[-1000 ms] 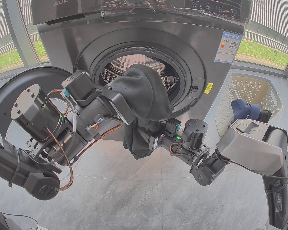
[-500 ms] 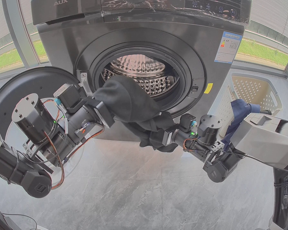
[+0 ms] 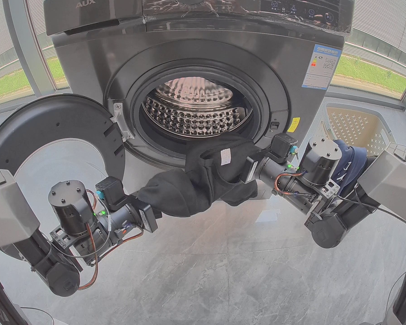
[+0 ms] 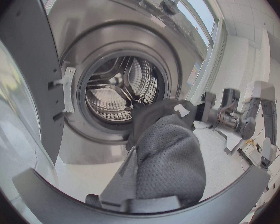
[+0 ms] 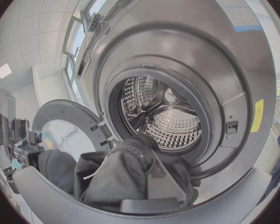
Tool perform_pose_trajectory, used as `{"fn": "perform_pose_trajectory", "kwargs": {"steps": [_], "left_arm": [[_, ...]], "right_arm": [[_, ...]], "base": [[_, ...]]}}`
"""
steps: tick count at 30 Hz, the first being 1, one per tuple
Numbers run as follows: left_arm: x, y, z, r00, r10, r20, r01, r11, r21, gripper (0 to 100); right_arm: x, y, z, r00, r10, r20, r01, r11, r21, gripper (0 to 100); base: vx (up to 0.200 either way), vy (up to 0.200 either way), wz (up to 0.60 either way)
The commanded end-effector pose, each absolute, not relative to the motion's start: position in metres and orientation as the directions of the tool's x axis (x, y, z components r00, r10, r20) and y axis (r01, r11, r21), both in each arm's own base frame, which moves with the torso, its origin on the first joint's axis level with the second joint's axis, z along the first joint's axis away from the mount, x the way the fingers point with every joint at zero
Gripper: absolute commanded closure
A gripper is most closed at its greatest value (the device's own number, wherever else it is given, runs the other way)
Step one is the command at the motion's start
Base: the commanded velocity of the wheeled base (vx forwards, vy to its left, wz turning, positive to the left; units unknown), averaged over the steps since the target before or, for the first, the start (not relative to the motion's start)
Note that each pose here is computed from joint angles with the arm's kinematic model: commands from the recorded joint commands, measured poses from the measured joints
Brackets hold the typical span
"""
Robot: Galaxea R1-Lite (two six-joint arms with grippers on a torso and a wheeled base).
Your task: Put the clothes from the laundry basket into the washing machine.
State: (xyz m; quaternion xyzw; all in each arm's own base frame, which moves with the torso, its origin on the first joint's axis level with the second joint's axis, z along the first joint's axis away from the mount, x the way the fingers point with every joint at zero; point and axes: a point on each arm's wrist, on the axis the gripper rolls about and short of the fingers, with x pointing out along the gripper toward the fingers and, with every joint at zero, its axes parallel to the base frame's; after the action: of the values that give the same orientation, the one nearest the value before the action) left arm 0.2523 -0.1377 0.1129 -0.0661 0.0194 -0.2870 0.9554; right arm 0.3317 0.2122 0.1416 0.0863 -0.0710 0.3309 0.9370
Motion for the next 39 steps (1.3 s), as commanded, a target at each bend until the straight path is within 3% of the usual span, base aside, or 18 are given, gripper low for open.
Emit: {"fn": "perform_pose_trajectory", "kwargs": {"steps": [1, 2, 10, 14, 23, 27, 34, 39], "left_arm": [[0.255, -0.139, 0.09, 0.832, -0.549, -0.085, 0.535, 0.833, -0.142, 100], [0.255, -0.138, 0.09, 0.832, -0.547, -0.087, 0.534, 0.834, -0.142, 0], [0.24, -0.137, 0.072, 0.811, -0.562, -0.163, 0.543, 0.827, -0.146, 0], [0.226, -0.131, 0.054, 0.772, -0.58, -0.262, 0.564, 0.814, -0.14, 0], [0.208, -0.14, 0.04, 0.675, -0.656, -0.337, 0.657, 0.743, -0.13, 0], [0.214, -0.149, 0.046, 0.674, -0.678, -0.294, 0.677, 0.726, -0.122, 0], [0.253, -0.177, 0.075, 0.704, -0.705, -0.084, 0.698, 0.709, -0.1, 0], [0.266, -0.187, 0.079, 0.705, -0.708, -0.039, 0.703, 0.705, -0.093, 0]], "right_arm": [[0.326, 0.21, 0.157, 0.763, 0.606, 0.224, -0.638, 0.762, 0.11, 100], [0.326, 0.21, 0.158, 0.763, 0.606, 0.225, -0.638, 0.762, 0.11, 100], [0.33, 0.212, 0.164, 0.759, 0.602, 0.246, -0.639, 0.762, 0.107, 100], [0.335, 0.212, 0.167, 0.761, 0.596, 0.255, -0.635, 0.765, 0.105, 100], [0.334, 0.213, 0.168, 0.76, 0.599, 0.252, -0.637, 0.763, 0.107, 100], [0.332, 0.215, 0.164, 0.759, 0.604, 0.242, -0.64, 0.761, 0.11, 100], [0.319, 0.233, 0.162, 0.746, 0.624, 0.234, -0.659, 0.743, 0.117, 100], [0.316, 0.238, 0.161, 0.739, 0.634, 0.231, -0.667, 0.735, 0.117, 100]], "base": [[0.0, 0.0, 0.0], [0.0, 0.0, 0.0], [0.0, 0.0, 0.0], [0.0, 0.0, 0.0], [0.0, 0.0, 0.0], [0.0, 0.0, 0.0], [0.0, 0.0, 0.0], [0.0, 0.0, 0.0]]}}
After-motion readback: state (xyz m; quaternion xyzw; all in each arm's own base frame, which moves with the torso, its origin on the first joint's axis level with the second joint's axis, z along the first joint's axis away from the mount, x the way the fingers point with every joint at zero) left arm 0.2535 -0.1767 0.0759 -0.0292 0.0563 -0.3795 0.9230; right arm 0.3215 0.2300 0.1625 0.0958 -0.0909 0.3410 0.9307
